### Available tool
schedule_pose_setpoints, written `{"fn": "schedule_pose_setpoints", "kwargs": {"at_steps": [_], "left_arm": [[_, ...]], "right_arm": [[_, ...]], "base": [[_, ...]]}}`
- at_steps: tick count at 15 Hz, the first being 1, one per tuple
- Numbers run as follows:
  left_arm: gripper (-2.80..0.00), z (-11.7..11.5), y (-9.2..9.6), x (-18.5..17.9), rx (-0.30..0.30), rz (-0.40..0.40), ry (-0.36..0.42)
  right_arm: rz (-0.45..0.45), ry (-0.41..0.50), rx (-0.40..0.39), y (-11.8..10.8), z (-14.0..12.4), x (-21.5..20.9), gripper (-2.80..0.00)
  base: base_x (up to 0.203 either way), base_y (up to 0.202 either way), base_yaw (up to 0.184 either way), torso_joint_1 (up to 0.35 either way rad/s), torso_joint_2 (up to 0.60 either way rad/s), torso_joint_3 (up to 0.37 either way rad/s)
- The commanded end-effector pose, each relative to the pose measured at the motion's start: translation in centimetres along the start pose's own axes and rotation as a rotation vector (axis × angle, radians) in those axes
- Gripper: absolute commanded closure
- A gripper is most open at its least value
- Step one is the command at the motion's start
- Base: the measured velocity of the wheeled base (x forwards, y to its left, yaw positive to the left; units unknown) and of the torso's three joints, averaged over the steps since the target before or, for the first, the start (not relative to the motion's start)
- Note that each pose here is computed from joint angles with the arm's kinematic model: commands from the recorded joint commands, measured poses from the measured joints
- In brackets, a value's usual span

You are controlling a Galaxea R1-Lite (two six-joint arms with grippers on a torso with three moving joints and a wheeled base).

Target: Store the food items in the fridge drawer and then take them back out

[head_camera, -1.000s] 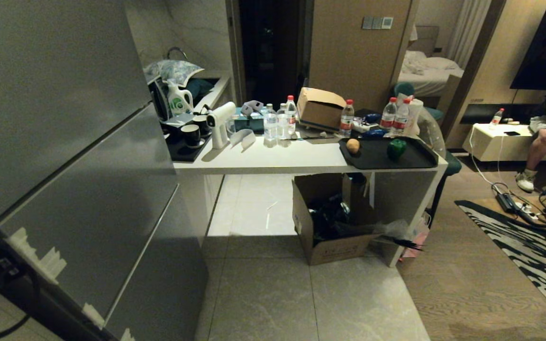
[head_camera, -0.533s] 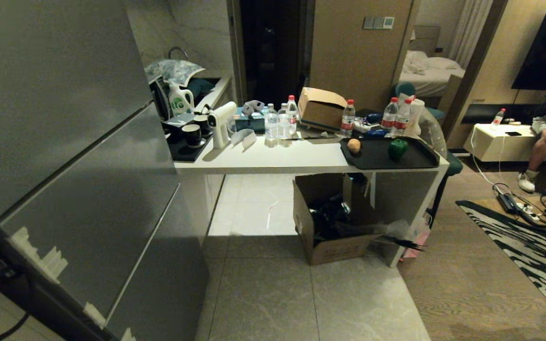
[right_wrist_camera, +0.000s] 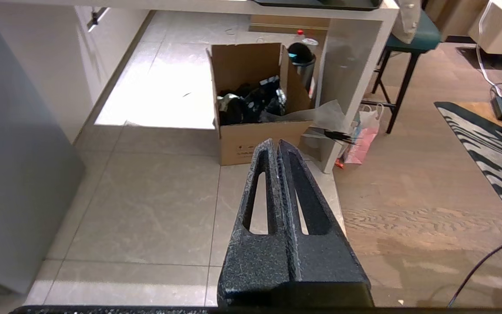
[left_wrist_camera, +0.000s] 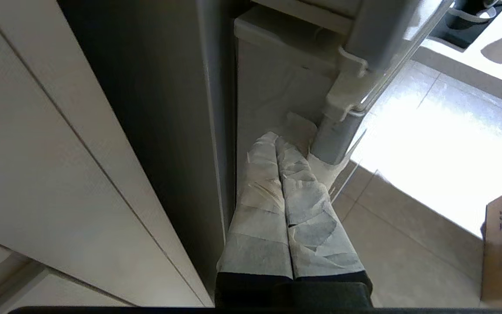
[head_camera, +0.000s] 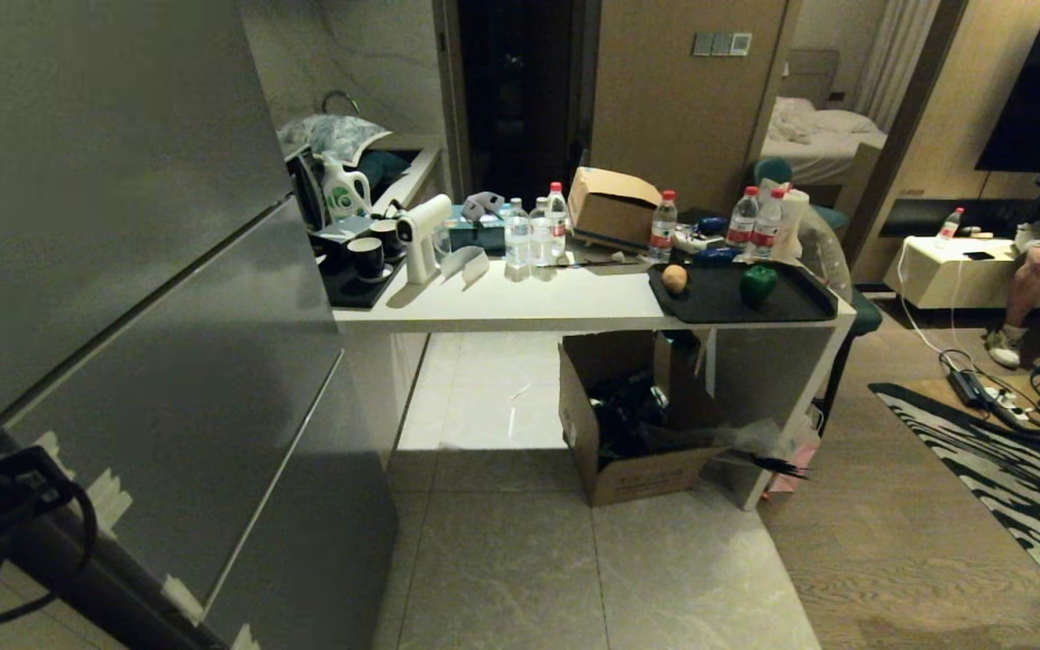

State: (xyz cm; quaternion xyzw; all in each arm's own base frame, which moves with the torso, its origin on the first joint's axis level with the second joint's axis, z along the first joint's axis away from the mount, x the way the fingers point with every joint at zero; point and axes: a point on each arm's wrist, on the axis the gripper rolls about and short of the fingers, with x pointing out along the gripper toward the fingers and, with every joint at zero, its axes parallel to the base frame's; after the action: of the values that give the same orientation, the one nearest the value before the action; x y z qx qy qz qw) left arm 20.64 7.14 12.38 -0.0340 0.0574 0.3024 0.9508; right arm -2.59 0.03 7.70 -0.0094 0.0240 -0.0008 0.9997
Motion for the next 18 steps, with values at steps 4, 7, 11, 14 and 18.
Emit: {"fn": "schedule_pose_setpoints", "kwargs": {"at_steps": [4, 7, 11, 14, 18], "left_arm": [[0.0, -1.2, -1.1, 0.2, 0.017, -0.063, 0.048], [0.0, -1.3, -1.9, -0.2, 0.026, -0.111, 0.051], [0.0, -1.9, -3.2, -1.3, 0.044, -0.181, 0.072], [0.0, -2.1, -3.9, -2.3, 0.053, -0.231, 0.079], [0.0, -2.1, -5.1, -3.3, 0.061, -0.284, 0.069]], "right_arm": [[0.0, -0.001, -0.001, 0.0, 0.0, 0.0, 0.0], [0.0, -0.001, -0.001, 0.0, 0.0, 0.0, 0.0], [0.0, 0.001, -0.001, 0.0, 0.0, 0.0, 0.0], [0.0, -0.001, -0.001, 0.0, 0.0, 0.0, 0.0], [0.0, -0.001, -0.001, 0.0, 0.0, 0.0, 0.0]], "base": [[0.0, 0.0, 0.0, 0.0, 0.0, 0.0], [0.0, 0.0, 0.0, 0.0, 0.0, 0.0], [0.0, 0.0, 0.0, 0.0, 0.0, 0.0], [0.0, 0.0, 0.0, 0.0, 0.0, 0.0], [0.0, 0.0, 0.0, 0.0, 0.0, 0.0]]}}
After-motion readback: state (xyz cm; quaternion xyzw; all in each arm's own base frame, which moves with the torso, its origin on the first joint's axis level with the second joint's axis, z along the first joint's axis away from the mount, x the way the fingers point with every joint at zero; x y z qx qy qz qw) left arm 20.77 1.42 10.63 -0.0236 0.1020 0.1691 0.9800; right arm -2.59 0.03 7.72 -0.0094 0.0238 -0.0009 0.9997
